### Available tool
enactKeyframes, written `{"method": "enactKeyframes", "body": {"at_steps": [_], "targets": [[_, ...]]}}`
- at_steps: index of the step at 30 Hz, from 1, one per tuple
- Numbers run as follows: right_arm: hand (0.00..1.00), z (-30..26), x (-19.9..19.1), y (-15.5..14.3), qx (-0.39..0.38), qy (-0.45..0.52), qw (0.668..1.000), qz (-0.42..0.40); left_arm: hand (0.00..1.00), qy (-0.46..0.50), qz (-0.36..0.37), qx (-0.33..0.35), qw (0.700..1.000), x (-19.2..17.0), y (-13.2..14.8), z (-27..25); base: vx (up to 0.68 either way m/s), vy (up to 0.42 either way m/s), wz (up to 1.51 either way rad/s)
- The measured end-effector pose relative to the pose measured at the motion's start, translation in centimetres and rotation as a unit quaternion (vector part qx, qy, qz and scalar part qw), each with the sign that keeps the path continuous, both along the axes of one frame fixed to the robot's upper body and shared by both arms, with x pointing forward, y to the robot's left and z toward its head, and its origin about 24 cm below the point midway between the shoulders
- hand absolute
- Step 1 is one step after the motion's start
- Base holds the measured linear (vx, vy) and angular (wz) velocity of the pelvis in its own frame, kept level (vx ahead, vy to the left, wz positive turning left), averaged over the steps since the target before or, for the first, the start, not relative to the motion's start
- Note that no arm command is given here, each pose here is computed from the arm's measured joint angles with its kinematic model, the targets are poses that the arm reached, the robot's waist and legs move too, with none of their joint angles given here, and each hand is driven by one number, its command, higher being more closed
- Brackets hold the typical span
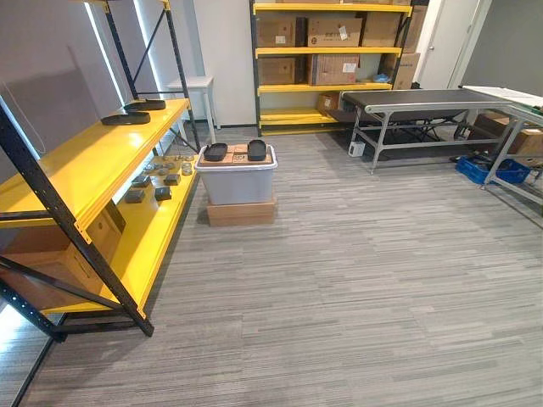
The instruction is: Walk over and take plastic housings, then place them on the shelf
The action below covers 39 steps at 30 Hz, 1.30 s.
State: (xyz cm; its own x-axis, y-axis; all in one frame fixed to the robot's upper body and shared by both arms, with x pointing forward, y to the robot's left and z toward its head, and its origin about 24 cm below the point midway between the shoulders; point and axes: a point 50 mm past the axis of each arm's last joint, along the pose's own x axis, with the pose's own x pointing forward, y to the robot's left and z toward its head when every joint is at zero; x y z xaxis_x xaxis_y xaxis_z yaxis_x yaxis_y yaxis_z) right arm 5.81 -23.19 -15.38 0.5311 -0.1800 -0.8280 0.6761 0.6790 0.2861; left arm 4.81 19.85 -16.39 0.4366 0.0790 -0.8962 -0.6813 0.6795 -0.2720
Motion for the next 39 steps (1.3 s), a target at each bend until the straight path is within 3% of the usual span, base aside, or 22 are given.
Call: {"method": "enactKeyframes", "body": {"at_steps": [10, 16, 19, 23, 29, 33, 36, 39], "targets": [[0.0, -0.2, -0.6, 1.6, 0.011, -0.001, 0.999, 0.05, 0.0, -0.034, -0.053, 0.013, 0.998, 0.9, 0.3, 0.4, 0.01, 0.01, -0.07], [0.0, -0.2, -0.9, 1.7, 0.015, -0.006, 0.998, 0.053, 0.0, -0.065, -0.098, 0.001, 0.993, 4.4, 0.3, 1.0, 0.23, -0.205, 0.26], [0.0, -0.1, -0.7, 1.0, 0.007, -0.004, 0.999, 0.053, 0.0, -0.035, -0.062, -0.029, 0.997, 3.7, -1.1, 0.6, 0.44, -0.233, 0.24], [0.0, 0.1, -0.3, 0.6, -0.006, -0.01, 0.998, 0.056, 0.0, -0.01, 0.017, -0.01, 1.0, 2.3, 1.3, 0.6, 0.61, -0.143, -0.07], [0.0, 1.7, 3.6, -1.5, -0.055, -0.072, 0.993, 0.07, 0.0, 0.025, 0.069, -0.025, 0.997, -1.3, 1.0, -0.1, 0.55, 0.078, -0.3], [0.0, 1.1, 3.0, -1.7, -0.037, -0.062, 0.996, 0.043, 0.0, 0.085, 0.05, -0.041, 0.994, -5.2, 0.4, -0.7, 0.7, 0.282, -0.14], [0.0, 0.6, 3.0, -0.8, -0.017, -0.05, 0.998, 0.039, 0.0, 0.076, 0.024, -0.015, 0.997, -4.1, 2.3, -0.4, 0.75, 0.336, 0.21], [0.0, 0.0, 2.5, 0.5, 0.005, -0.03, 0.998, 0.051, 0.0, 0.069, 0.01, -0.011, 0.998, -3.2, 1.9, -0.4, 0.63, 0.24, -0.07]]}}
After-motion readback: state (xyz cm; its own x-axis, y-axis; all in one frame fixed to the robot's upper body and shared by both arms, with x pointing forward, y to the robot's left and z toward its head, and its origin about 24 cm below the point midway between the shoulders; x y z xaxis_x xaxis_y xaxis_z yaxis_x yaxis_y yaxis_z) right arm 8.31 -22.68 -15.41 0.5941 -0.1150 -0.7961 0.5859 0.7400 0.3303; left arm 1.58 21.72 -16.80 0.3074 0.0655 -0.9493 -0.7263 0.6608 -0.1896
